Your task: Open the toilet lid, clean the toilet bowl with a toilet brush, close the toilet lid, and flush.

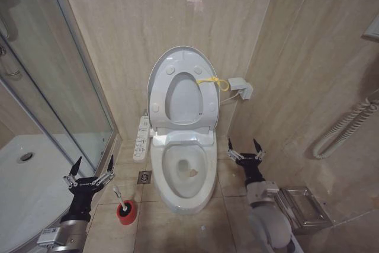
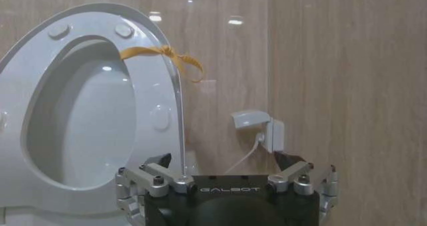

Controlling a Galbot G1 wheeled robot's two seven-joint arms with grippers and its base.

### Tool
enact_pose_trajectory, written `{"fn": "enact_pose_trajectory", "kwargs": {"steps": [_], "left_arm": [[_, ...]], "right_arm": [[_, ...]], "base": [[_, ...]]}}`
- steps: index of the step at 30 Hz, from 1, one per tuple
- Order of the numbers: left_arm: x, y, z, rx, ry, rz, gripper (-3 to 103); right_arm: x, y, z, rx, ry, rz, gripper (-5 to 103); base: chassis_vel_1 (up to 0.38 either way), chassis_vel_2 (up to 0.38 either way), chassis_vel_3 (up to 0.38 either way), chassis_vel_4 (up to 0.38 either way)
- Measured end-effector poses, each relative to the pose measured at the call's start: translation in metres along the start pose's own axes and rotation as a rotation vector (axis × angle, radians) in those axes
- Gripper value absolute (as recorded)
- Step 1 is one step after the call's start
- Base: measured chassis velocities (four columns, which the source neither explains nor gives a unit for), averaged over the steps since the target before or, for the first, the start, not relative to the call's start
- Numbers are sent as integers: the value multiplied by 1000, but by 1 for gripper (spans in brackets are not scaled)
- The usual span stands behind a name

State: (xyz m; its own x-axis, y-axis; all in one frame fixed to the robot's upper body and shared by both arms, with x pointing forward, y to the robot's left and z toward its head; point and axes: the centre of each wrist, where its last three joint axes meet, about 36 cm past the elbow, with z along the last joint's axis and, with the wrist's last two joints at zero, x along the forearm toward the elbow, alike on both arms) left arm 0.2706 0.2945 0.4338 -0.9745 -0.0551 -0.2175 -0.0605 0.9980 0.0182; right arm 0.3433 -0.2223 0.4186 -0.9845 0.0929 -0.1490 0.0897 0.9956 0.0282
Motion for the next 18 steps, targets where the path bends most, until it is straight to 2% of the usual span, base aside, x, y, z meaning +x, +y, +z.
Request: {"fn": "enact_pose_trajectory", "kwargs": {"steps": [18], "left_arm": [[0,0,0,0,0,0,100]], "right_arm": [[24,11,-5,-11,-2,3,100]], "base": [[0,0,0,0]]}}
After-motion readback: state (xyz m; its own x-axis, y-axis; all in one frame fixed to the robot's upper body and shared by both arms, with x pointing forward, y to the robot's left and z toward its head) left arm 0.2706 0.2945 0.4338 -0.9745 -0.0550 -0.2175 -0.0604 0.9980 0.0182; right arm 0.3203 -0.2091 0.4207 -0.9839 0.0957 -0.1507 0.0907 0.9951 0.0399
